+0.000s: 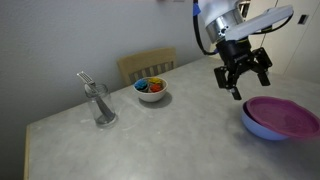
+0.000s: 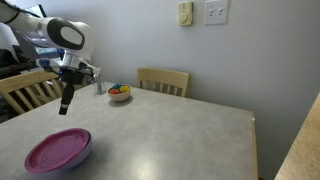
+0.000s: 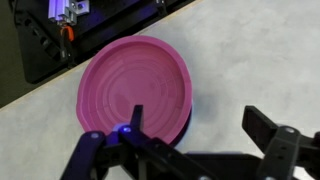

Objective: Put the lid on the bowl

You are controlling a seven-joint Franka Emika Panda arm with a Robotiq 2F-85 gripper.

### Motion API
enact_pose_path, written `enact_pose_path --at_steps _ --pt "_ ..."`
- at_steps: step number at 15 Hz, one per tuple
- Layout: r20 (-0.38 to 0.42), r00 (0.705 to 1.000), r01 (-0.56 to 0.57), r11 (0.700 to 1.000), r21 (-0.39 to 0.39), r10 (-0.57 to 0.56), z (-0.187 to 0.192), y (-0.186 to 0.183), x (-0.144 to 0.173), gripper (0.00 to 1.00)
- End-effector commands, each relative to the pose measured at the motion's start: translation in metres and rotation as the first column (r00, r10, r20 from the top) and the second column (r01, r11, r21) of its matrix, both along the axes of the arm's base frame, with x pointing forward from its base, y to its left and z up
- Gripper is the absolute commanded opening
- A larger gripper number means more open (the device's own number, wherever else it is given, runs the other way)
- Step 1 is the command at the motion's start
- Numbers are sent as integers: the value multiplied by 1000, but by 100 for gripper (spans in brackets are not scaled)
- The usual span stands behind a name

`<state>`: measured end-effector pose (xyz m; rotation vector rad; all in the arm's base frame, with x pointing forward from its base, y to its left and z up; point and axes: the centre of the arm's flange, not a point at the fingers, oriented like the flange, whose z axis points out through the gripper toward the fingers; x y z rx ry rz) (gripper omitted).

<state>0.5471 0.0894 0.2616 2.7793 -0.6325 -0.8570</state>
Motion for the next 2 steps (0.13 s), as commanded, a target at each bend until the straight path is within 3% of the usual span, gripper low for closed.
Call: enact_pose_path --at_steps 1,2 --pt "-1 1000 -1 1000 0 1 0 1 0 100" --pt "-1 1000 -2 1000 0 2 0 1 0 100"
